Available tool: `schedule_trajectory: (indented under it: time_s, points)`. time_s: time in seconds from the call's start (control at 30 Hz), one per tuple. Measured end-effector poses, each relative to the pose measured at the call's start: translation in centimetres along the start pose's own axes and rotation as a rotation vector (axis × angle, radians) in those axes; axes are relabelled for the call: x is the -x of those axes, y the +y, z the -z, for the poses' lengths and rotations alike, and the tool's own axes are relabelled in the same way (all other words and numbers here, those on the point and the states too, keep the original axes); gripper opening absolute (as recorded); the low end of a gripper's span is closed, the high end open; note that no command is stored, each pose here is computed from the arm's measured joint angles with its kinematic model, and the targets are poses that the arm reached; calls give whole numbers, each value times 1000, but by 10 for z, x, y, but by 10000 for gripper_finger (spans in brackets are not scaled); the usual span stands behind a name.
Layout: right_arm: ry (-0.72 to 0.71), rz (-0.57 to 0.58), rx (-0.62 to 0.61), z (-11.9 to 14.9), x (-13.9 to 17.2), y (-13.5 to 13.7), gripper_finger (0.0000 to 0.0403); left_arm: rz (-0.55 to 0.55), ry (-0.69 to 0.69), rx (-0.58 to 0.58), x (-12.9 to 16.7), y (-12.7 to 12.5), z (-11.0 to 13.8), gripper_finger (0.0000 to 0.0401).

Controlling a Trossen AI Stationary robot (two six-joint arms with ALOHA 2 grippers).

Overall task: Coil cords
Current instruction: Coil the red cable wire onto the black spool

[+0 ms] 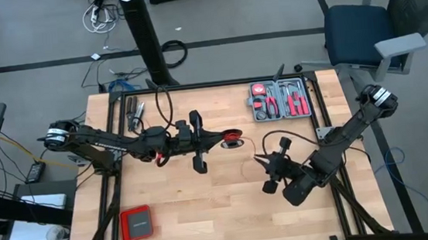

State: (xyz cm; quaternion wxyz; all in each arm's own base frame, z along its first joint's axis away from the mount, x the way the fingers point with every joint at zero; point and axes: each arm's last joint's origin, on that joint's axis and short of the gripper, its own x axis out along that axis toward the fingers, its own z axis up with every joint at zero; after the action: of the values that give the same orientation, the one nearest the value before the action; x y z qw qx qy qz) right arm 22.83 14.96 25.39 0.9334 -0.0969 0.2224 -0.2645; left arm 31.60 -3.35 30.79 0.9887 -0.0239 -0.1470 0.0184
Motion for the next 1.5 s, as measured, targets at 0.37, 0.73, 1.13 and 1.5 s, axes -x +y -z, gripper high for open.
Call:
schedule_trajectory:
  time_s: [0.37, 0.73, 1.13, 1.5]
  points:
    - [67, -47, 29, -1, 10, -5, 19, 0, 1, 0, 0, 0, 0, 3]
    - [100, -116, -24, -2, 10, -1, 60, 1, 0, 1, 0, 0, 0, 3]
    - [96, -145, -11, -9, 1, -1, 63, 1, -1, 2, 0, 0, 0, 3]
    - [131, -167, -20, -4, 4, 0, 63, 4, 2, 1, 0, 0, 0, 3]
